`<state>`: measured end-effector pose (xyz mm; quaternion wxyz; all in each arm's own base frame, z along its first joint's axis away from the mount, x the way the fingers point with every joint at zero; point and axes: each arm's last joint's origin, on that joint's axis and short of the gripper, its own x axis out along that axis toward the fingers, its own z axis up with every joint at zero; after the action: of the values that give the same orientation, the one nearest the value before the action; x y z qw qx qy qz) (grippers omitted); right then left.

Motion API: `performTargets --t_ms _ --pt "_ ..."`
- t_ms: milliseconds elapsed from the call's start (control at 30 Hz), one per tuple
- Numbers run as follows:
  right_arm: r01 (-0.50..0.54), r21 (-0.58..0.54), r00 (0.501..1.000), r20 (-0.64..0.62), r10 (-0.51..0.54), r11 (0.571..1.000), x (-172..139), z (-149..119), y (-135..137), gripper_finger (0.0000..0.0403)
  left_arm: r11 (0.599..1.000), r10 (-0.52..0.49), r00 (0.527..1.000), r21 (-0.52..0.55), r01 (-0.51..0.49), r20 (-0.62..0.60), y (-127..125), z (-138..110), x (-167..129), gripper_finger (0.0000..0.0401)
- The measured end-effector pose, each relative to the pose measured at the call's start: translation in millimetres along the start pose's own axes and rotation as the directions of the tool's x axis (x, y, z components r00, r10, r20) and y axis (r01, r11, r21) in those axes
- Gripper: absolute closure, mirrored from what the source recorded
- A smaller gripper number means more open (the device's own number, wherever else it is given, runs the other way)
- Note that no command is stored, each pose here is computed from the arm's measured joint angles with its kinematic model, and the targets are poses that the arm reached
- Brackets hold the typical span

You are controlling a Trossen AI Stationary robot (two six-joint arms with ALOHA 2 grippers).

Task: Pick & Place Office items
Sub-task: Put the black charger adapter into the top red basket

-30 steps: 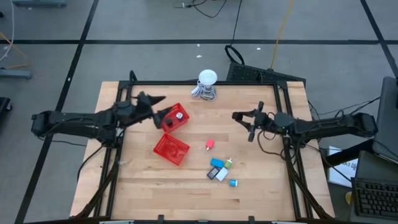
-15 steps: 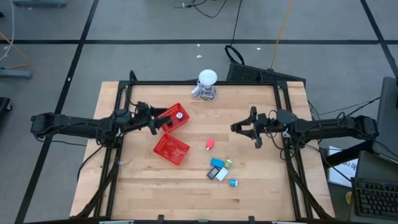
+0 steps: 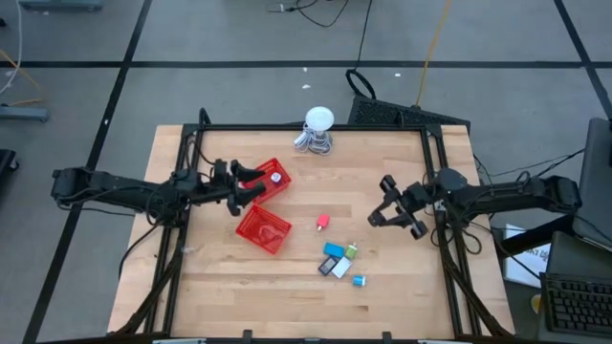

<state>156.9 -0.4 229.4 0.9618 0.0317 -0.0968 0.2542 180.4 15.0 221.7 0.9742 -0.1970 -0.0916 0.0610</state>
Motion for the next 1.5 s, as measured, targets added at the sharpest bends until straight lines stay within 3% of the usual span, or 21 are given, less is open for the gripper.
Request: performTargets --t_ms 233,1500 --pt "-0.068 -0.073 0.997 0.030 0.070 0.995 4.8 2.2 10.0 0.0265 1.000 0.006 1.000 -0.001 -0.006 -0.013 0.9 -2.5 1.3 0.0101" --pt "-0.062 -0.077 0.997 0.030 0.065 0.995 5.1 2.0 10.0 0.0265 1.000 0.010 1.000 -0.001 -0.010 -0.019 1.1 -2.9 1.4 0.0125"
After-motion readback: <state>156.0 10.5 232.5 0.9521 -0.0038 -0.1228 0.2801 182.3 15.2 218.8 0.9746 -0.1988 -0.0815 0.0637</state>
